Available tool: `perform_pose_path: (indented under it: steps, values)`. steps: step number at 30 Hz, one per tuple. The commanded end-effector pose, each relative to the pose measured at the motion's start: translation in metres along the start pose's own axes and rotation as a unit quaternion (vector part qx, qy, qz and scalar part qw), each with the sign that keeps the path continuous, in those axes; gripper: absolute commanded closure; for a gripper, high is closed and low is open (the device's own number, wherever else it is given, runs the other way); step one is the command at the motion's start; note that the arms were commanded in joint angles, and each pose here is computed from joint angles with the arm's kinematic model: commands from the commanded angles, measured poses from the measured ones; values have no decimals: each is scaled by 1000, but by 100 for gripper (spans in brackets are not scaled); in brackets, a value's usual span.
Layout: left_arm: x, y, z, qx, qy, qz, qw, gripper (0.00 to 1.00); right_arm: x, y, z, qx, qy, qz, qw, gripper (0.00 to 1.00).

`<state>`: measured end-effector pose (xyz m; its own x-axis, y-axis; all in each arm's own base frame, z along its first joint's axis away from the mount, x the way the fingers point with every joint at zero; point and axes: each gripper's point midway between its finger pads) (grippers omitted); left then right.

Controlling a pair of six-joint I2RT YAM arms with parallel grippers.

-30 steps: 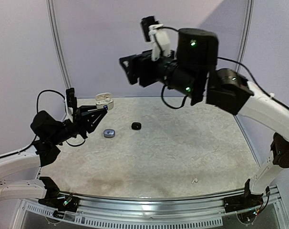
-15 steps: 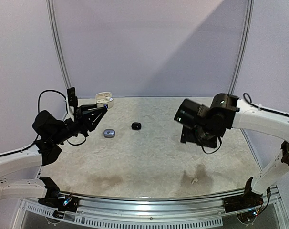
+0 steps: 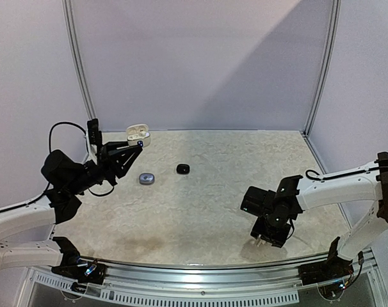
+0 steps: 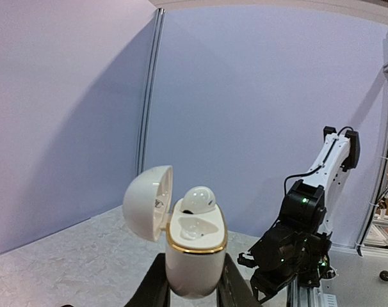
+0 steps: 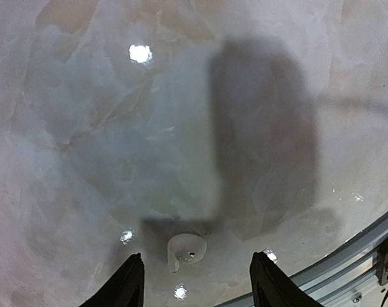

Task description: Insert the wireless bluetooth earbuds into the charging case

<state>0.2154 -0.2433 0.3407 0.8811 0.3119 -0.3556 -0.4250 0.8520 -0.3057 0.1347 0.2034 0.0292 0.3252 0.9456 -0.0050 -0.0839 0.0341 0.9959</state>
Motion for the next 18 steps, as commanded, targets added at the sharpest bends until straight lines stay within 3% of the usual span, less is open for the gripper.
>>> perform_pose_path:
  steps: [1,6,12,18]
  values:
    - [-2,4,-1,-5,-11,-6,1000,100,13,-10,-3,17,-67,32,997,46]
    - [-8,10,-4,-6,-27,-15,1000,100,2,-21,-5,17,-66,10,998,54]
    - [-11,10,-2,-10,-32,-22,999,100,3,-35,-7,17,-86,27,996,54]
    - [-14,11,-1,-10,-30,-26,999,100,-13,-33,-14,35,-51,-29,998,55]
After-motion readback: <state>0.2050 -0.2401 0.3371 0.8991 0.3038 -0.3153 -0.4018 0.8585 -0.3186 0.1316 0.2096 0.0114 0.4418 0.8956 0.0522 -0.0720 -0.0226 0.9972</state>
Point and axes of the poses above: each gripper's point midway between its finger pads, its own y axis back along the fingers, its own x axis along the line the jaws close on, z = x × y, and after that the axes turned 13 degrees about y, right-handed
